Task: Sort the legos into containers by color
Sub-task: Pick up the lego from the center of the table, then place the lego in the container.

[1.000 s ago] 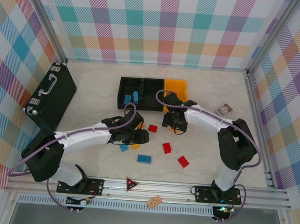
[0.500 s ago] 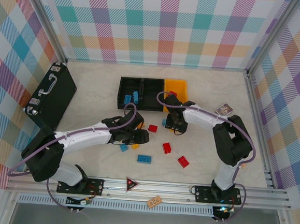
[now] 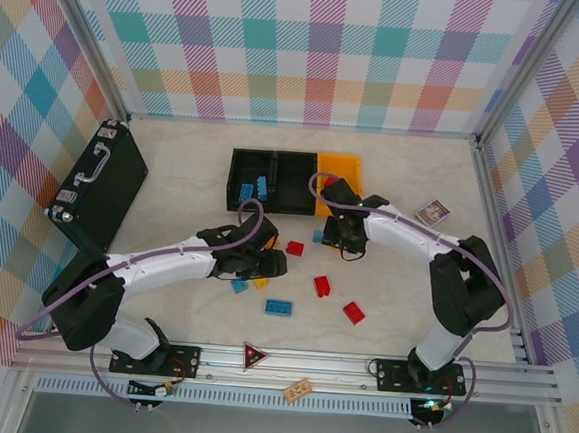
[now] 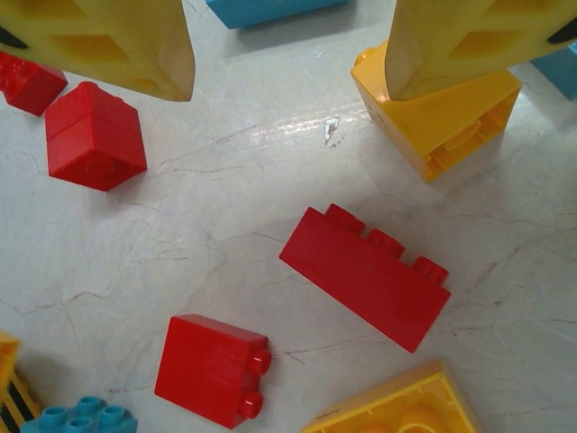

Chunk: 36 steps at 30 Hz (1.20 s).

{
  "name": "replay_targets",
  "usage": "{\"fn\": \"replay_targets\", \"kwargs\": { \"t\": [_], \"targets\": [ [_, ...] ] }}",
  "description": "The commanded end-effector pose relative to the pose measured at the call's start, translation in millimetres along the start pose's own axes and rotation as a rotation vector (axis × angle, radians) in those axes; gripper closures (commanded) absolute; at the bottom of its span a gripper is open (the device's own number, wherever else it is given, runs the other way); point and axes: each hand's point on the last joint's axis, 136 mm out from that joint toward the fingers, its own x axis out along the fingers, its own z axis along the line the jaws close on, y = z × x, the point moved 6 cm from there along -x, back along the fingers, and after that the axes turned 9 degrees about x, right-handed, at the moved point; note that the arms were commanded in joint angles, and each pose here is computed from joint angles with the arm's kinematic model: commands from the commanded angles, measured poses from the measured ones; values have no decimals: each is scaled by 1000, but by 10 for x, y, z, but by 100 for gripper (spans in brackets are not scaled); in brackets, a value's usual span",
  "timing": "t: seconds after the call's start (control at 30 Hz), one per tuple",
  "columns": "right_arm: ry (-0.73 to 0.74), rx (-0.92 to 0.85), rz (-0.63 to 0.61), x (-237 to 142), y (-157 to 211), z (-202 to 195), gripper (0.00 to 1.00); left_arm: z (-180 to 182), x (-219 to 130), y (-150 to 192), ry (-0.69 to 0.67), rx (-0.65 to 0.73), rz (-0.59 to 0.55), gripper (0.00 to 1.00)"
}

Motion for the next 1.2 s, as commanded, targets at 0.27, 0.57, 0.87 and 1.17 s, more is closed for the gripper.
{"fn": "replay_targets", "kwargs": {
  "t": [0.27,0.57,0.87,1.17],
  "targets": [
    [-135,-106,-49,-389,-266,519,68,128,-298,-44,-55,-64,-128,42],
    [-179,-175,-61,-309,-552,1033,68,294,-455,24,-93,-94,-160,42],
    [-151,-214,-46,-16,-743,1355,67,380,-514,78,-114,-107,-165,41],
    [-93,-229,-22,280,-842,1465,64,425,-542,108,-124,-110,-171,42]
  ]
}}
